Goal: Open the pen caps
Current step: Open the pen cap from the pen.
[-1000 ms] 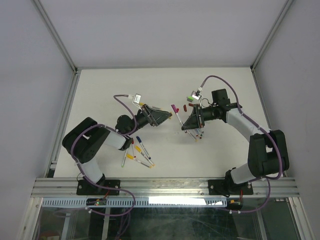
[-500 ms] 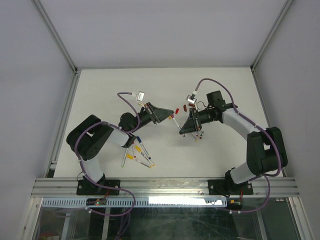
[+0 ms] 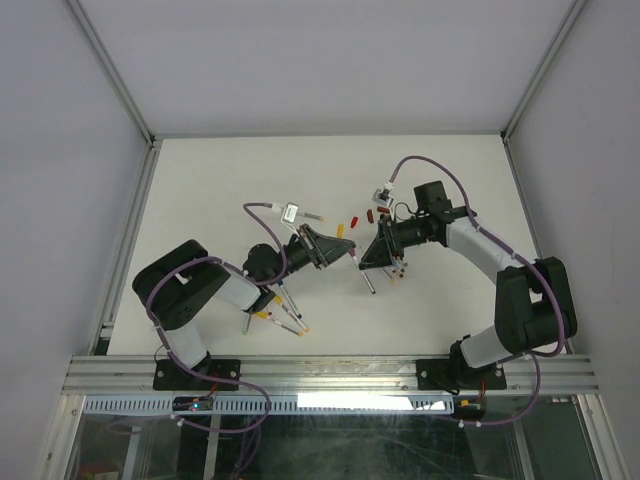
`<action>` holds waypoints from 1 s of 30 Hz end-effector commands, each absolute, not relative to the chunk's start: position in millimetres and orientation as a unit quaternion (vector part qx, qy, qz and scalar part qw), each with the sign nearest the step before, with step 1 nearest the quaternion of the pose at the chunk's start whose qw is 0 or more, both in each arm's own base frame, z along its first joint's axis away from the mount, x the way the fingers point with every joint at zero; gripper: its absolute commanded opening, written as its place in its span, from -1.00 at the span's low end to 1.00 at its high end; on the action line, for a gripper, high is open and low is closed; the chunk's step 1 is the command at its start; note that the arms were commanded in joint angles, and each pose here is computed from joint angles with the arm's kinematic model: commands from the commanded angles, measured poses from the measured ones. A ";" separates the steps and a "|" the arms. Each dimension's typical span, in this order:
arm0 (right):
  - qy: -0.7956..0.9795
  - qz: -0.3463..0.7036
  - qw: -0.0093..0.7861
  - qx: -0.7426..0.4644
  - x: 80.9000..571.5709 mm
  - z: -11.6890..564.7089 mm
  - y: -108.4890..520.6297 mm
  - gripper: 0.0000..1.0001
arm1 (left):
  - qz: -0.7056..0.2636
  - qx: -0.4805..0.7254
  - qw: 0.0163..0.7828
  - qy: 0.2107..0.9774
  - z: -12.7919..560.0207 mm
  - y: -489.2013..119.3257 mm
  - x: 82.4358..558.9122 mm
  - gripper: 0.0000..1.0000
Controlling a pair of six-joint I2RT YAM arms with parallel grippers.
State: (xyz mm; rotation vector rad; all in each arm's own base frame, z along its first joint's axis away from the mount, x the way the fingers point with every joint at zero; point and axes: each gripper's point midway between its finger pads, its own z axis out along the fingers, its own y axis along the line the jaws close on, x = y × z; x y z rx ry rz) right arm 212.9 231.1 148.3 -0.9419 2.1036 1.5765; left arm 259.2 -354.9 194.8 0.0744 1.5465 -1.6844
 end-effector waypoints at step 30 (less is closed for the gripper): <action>0.759 0.468 0.172 -0.420 206.5 120.8 246.9 -1.00 | -0.582 -0.164 0.656 0.451 293.9 -223.1 349.6 -1.00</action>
